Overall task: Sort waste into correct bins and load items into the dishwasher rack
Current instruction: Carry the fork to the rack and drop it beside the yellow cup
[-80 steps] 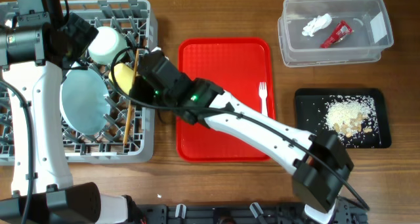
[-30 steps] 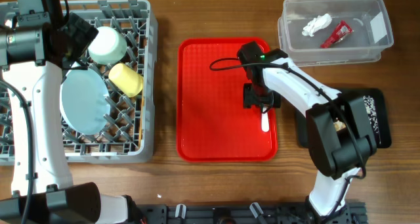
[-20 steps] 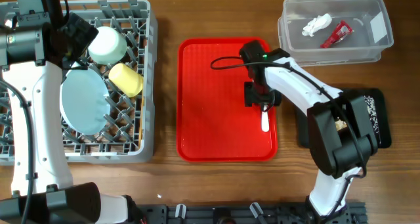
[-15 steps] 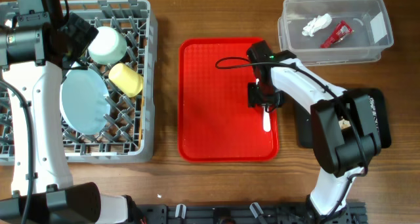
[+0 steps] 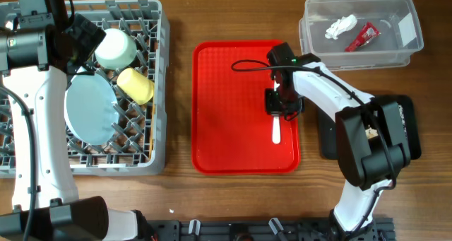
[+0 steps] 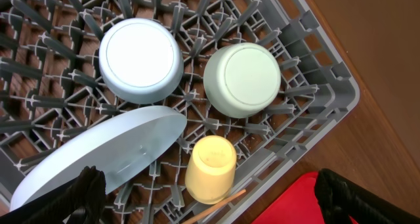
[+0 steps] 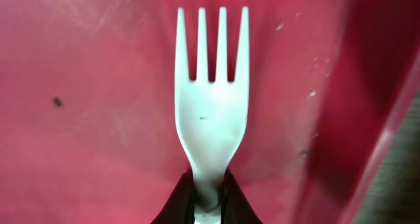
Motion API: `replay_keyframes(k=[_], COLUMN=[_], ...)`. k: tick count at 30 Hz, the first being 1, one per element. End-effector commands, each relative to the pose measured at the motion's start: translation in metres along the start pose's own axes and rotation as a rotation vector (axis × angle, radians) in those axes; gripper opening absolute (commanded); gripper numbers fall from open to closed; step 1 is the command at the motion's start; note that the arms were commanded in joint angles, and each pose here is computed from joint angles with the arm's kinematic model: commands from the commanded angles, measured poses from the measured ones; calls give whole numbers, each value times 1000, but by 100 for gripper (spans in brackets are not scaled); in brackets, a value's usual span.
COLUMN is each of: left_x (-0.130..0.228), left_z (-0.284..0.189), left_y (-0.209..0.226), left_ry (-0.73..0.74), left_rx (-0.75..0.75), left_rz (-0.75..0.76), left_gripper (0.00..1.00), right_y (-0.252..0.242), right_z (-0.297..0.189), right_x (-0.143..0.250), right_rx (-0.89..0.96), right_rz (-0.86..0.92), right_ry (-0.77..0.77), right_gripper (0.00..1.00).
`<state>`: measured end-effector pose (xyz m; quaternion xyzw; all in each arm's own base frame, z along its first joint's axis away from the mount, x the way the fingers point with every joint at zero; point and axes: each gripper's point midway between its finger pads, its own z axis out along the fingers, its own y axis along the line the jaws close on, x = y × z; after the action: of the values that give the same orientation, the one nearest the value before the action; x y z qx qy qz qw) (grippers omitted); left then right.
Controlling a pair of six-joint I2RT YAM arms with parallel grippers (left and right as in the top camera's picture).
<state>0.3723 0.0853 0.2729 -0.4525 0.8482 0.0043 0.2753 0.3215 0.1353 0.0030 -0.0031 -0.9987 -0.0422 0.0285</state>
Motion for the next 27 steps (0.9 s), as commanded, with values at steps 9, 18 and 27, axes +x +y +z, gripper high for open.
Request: replay_keyframes(k=[9, 18, 27], left_x=[-3, -3, -3], left_z=[-1, -1, -1], left_y=[2, 2, 2], left_ry=[-15, -14, -14], left_rx=[-11, -11, -11], left_rz=[-20, -20, -20], left_gripper=[100, 100, 100], right_y=[146, 320, 357], right_z=[-144, -167, -89], right_x=[-39, 18, 56], right_rx=[-622, -852, -746], right_rz=[-62, -103, -127], right_ry=[-227, -341, -261], right_gripper=[5, 4, 35])
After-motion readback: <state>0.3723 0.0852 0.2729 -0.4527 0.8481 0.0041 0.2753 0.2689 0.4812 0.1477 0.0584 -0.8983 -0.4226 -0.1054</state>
